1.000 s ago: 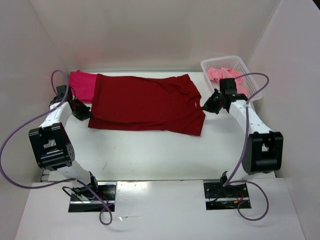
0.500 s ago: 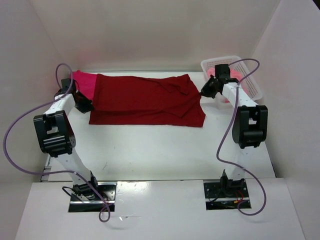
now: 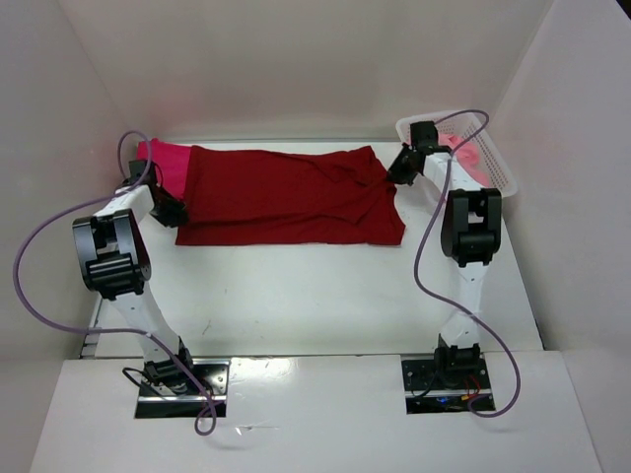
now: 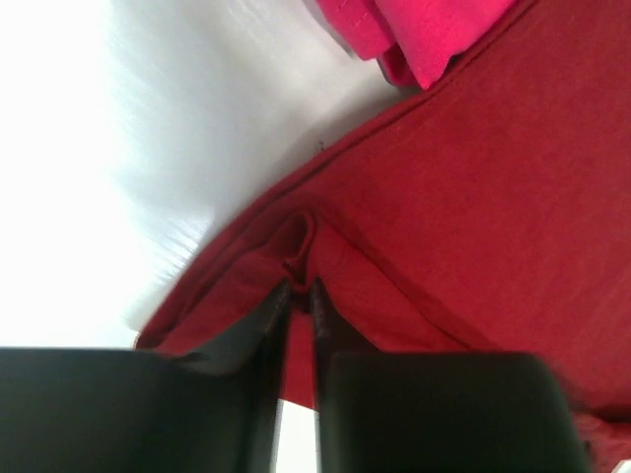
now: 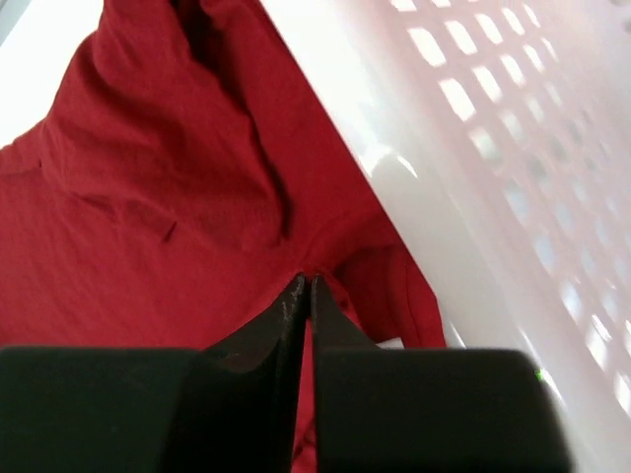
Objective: Fold and stack the t-shirts
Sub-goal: Fold the flattened tshirt in 1/3 of the way
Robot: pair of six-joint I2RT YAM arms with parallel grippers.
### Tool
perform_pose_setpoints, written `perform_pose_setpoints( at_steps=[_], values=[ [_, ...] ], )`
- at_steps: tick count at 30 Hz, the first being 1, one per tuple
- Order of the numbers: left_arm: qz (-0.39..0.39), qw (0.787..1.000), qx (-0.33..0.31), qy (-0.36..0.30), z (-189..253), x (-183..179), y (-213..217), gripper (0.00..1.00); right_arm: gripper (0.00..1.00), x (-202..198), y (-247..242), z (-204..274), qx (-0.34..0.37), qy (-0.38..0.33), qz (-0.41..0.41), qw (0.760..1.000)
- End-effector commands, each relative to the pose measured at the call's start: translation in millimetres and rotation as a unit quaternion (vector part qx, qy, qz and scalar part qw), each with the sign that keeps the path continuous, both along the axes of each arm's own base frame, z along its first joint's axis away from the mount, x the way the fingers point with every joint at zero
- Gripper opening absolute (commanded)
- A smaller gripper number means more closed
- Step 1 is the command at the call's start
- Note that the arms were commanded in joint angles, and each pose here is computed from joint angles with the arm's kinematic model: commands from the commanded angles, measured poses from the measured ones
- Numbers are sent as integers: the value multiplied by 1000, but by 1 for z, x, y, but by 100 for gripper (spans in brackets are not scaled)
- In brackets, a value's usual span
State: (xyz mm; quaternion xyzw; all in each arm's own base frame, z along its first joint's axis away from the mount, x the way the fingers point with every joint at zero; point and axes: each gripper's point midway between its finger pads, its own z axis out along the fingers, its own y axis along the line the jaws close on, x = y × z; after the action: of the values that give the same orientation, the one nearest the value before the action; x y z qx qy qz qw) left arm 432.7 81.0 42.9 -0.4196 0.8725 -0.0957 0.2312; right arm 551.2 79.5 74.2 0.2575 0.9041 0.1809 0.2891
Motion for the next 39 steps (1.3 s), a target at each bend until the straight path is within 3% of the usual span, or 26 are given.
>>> perform_pose_setpoints(
  at_steps=[1, 3, 4, 6, 8, 9, 10, 11, 13, 14, 15, 17, 20, 22, 26, 32, 39],
  values=[
    [12, 999, 22, -29, 15, 16, 11, 28, 10, 28, 6, 25, -9, -53, 5, 999],
    [14, 999, 29, -39, 26, 14, 12, 42, 24, 28, 12, 31, -9, -54, 9, 998],
    [12, 998, 38, -41, 30, 10, 13, 56, 35, 28, 12, 37, -9, -60, 9, 998],
    [13, 996, 56, -70, 54, 4, 15, 65, 39, 21, 14, 52, -22, -72, 14, 997],
    [20, 992, 73, -102, 82, -4, 16, 70, 39, 11, 13, 85, -20, -99, 13, 995],
    [23, 992, 75, -95, 77, -14, 15, 71, 39, -1, 12, 78, -21, -89, 14, 996],
    [23, 992, 75, -95, 78, -19, 13, 71, 39, -7, 11, 85, -20, -97, 13, 995],
    [17, 993, 68, -98, 82, -25, 8, 71, 30, -16, 12, 90, -17, -100, 17, 995],
    [7, 997, 44, -64, 59, -48, -5, 60, 18, -51, 12, 93, -7, -96, 18, 995],
    [-1, 997, 32, -65, 58, -56, -12, 55, 4, -61, 14, 97, -1, -106, 23, 994],
    [10, 998, 25, -57, 51, -65, -12, 49, 0, -89, 16, 91, 12, -95, 26, 995],
    [21, 998, 12, -62, 45, -73, -11, 41, 0, -111, 14, 85, 15, -87, 23, 996],
    [40, 998, -10, -42, 22, -79, -7, 41, 1, -155, 10, 52, 9, -45, 26, 999],
    [41, 998, -23, -30, 8, -77, -9, 49, 14, -168, 9, 40, 8, -22, 26, 999],
    [50, 998, -40, -20, -10, -69, -9, 51, 27, -195, 5, -1, 0, 36, 23, 999],
    [59, 998, -27, -3, -23, -70, 1, 53, 37, -203, 6, -30, 2, 75, 25, 997],
    [63, 998, -21, -2, -32, -66, 5, 41, 37, -188, -8, -57, 10, 90, -25, 996]
  ],
)
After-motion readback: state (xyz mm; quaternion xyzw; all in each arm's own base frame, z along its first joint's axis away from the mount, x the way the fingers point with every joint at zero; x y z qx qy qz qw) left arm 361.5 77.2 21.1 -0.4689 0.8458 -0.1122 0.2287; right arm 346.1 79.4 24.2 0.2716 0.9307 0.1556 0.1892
